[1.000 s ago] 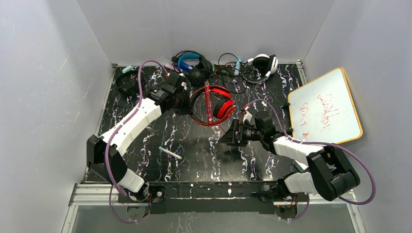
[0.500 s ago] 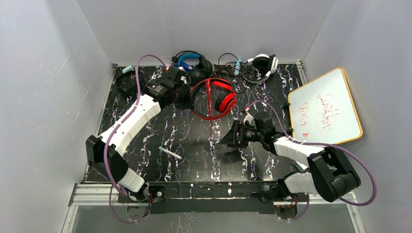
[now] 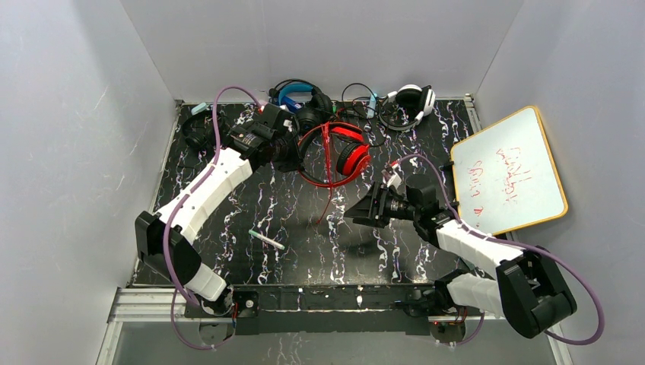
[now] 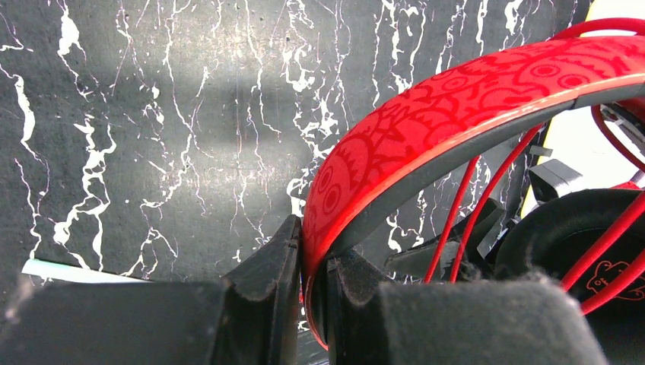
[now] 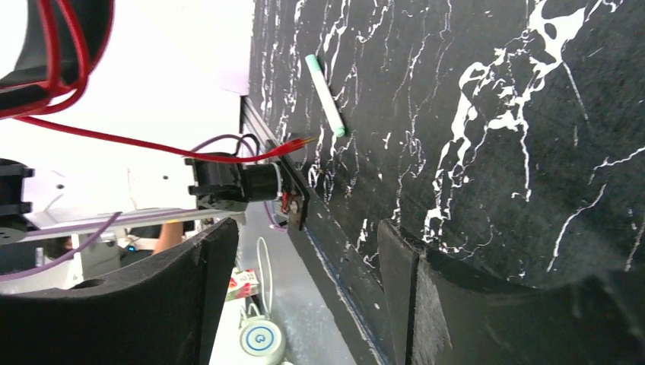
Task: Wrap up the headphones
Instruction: Wrap the headphones cable around the headphones.
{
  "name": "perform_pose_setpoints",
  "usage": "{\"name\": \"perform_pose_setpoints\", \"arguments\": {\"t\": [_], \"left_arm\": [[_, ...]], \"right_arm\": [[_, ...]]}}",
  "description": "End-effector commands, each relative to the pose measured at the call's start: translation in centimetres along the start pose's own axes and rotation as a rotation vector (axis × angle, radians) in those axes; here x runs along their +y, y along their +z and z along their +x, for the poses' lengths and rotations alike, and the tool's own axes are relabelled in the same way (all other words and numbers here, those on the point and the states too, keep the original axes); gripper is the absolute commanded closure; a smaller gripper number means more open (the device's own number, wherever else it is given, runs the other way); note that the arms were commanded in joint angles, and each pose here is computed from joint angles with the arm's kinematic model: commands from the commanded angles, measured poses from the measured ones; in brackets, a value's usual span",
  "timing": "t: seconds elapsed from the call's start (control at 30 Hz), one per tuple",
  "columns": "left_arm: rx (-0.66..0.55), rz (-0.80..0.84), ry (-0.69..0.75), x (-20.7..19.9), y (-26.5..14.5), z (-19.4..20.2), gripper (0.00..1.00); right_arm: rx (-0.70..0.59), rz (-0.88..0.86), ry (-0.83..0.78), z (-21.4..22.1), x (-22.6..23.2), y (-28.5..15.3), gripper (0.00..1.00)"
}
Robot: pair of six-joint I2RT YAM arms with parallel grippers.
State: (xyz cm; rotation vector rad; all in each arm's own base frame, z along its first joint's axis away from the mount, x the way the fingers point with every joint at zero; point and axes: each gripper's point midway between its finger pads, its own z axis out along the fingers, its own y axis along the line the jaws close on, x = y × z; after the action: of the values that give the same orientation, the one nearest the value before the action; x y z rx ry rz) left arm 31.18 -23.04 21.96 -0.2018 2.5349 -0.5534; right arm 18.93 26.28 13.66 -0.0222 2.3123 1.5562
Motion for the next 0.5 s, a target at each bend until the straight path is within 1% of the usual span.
{"name": "perform_pose_setpoints", "arguments": {"t": [0.0, 0.1, 0.23, 0.37, 0.47], "left_arm": [[-0.021, 0.051, -0.036, -1.2, -0.1, -0.4, 1.00], [-0.005, 0.065, -0.046, -1.4, 0.2, 0.0, 1.00], [0.012, 0.082, -0.049, -1.7, 0.5, 0.2, 1.00], [0.013, 0.086, -0.044, -1.8, 0.4, 0.2, 1.00], [0.015, 0.089, -0.044, -1.9, 0.4, 0.3, 1.00]], "right_arm": [[-0.085, -0.110, 0.062, -1.3, 2.9, -0.6, 0.26], [-0.151, -0.182, -0.147, -1.9, 5.1, -1.0, 0.25], [-0.273, -0.138, -0.464, -3.1, 5.2, -1.5, 0.27], [-0.377, -0.159, -0.682, -3.8, 5.2, -2.0, 0.30], [-0.426, -0.201, -0.818, -3.7, 5.7, -2.0, 0.33]]}}
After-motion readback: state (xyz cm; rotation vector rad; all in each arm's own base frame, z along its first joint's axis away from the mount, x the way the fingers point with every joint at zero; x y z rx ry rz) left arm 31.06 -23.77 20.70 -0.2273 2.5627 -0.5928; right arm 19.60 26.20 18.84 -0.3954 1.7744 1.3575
